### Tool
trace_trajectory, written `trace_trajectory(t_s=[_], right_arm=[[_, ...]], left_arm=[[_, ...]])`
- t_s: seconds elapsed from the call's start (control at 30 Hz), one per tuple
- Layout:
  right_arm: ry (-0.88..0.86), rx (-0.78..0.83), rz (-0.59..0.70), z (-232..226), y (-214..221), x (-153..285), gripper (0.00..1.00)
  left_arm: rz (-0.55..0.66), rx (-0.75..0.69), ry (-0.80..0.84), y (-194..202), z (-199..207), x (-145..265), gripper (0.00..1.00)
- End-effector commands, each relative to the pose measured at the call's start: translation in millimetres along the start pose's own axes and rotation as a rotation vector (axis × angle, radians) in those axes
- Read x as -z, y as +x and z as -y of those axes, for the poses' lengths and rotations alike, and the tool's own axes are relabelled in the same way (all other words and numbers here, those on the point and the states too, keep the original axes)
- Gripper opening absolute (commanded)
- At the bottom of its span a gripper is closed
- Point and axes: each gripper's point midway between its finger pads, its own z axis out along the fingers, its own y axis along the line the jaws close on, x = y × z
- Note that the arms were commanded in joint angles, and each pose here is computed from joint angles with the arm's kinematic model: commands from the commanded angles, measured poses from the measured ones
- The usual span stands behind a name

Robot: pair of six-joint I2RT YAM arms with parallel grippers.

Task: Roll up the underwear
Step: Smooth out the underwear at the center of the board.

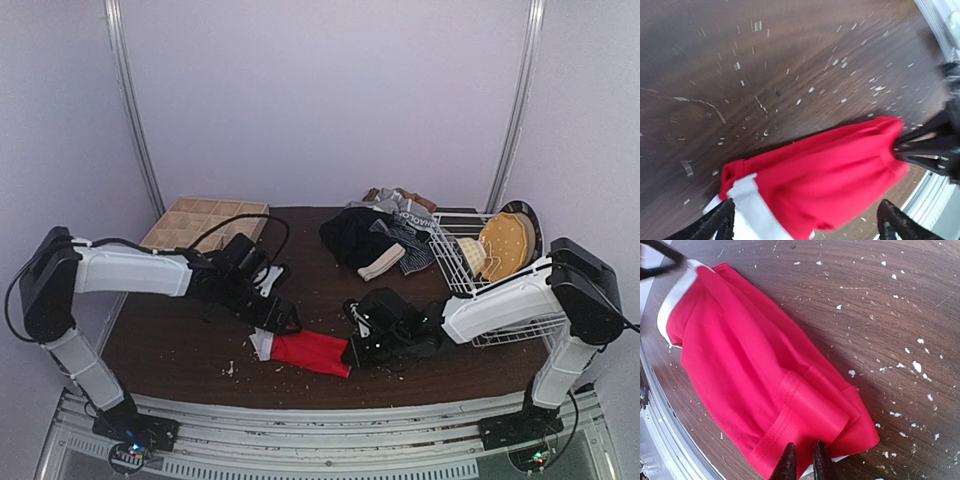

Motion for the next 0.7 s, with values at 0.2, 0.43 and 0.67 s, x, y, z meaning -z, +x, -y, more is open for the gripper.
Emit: trace_trajectory(t_s=[0.2, 0.43, 0.67], right_arm=[[-0.015, 0.02, 0.011, -9, -9, 12, 0.16], [-0.022, 0.025, 0.049, -20, -19, 27, 0.29], [-0.042, -0.061, 0.066, -26, -14, 40, 0.5]], left_arm=[[0.141, 0.062, -0.063, 7, 9, 55, 0.98], [0.084, 0.116, -0.086, 26, 13, 37, 0.98], [0.097, 0.158, -0.124, 37, -1, 32, 0.98]])
